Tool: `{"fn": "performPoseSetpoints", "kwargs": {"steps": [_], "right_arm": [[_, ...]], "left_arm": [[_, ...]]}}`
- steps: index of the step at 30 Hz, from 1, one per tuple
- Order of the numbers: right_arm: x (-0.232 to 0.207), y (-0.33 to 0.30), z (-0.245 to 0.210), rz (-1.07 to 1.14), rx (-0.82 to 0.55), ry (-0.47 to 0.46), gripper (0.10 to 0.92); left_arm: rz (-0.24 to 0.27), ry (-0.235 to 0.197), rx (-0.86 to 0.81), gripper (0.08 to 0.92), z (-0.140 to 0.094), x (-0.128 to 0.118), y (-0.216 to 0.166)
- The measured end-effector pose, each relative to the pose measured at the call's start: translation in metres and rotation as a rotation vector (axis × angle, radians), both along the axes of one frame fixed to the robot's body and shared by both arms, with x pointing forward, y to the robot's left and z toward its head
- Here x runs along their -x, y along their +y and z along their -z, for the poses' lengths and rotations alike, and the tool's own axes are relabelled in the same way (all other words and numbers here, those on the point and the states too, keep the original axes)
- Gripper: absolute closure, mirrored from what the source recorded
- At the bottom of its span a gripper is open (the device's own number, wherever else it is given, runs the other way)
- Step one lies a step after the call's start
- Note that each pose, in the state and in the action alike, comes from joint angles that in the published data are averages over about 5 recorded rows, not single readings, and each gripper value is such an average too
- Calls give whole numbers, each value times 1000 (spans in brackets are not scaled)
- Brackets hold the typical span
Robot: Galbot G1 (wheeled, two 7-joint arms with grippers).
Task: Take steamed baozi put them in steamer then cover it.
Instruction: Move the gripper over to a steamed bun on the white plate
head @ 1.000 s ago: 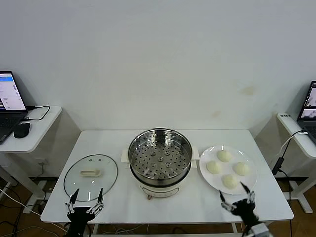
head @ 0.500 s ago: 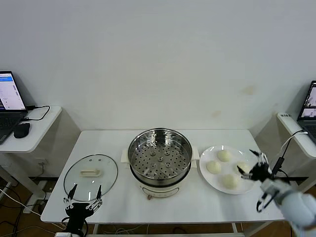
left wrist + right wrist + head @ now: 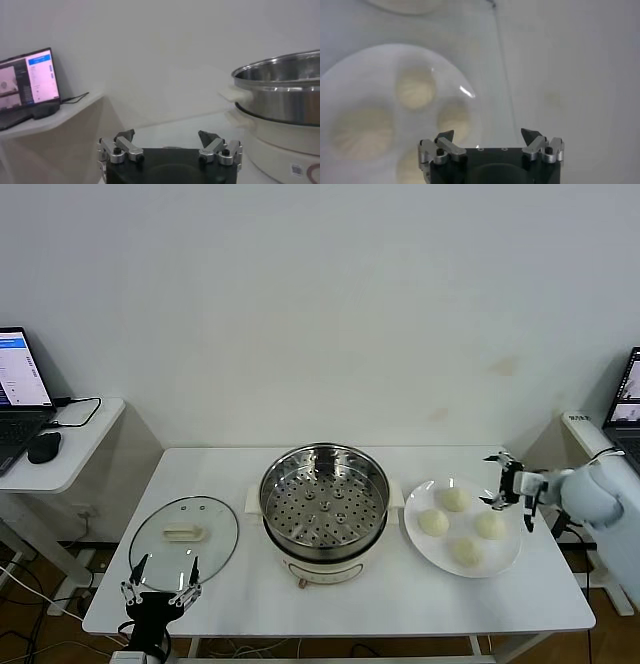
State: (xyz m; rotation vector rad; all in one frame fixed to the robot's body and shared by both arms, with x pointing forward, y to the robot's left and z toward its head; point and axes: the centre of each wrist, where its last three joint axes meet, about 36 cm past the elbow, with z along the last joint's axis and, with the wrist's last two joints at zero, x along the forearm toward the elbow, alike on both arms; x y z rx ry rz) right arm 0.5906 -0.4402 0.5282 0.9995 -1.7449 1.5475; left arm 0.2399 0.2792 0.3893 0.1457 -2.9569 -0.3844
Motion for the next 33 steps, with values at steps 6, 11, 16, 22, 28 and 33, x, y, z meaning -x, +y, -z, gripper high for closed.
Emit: {"fn": "performPoseSetpoints", "kwargs": {"steps": [6,11,16,22,28,33], "right_arm": [[-30,6,11,-28,54,106,199],[-49,15,27,-49,86,169,200],[-67,25,38,-54,114,200,199],[-84,35,49,-56,141,225,200],[-95,47,62,-59,155,251,199],[-101,54,71,-61,164,263,200]], "left_arm": [[-12,-7,-20,177,-1,-3,5],[-15,-8,-34,177,-3,-3,9],[-22,-6,-45,177,-3,-3,13],[-29,-3,-58,177,-3,-2,18],[-34,0,-63,177,-1,-3,20],[-34,1,-64,177,0,-4,20]]}}
